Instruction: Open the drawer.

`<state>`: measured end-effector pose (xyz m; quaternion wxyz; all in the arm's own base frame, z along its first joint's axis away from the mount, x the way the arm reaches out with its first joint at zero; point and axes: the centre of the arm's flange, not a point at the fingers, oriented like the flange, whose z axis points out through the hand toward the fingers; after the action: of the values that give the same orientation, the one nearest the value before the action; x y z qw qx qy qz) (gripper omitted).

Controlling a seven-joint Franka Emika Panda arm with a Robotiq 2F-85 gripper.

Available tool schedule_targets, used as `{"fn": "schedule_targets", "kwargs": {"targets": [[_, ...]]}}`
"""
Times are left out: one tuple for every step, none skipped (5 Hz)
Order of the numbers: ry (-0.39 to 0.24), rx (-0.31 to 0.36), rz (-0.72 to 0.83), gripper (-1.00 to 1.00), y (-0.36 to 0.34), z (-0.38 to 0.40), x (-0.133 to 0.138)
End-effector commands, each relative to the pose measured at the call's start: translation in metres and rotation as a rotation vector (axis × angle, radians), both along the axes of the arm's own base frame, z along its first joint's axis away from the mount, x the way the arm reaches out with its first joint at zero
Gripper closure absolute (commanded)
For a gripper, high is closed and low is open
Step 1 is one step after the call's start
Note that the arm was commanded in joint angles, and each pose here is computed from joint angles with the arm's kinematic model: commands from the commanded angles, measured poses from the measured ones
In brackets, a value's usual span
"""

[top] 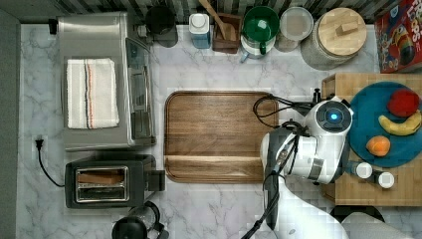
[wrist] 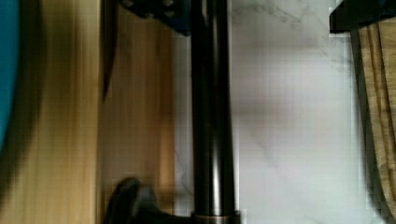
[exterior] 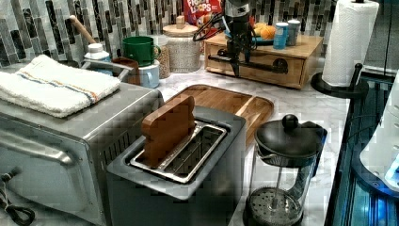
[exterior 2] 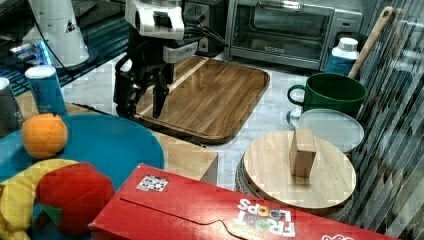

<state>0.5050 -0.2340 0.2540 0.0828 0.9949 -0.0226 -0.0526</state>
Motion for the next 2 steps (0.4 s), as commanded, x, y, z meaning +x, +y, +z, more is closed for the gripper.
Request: {"fn": "schedule_targets", "kwargs": {"targets": [[-0.088, 0.018, -0.022, -1.00, 0.027, 0.013, 0.050], [-0.083, 0.053, -0.040, -1.00, 0.059, 0.009, 0.055]]}}
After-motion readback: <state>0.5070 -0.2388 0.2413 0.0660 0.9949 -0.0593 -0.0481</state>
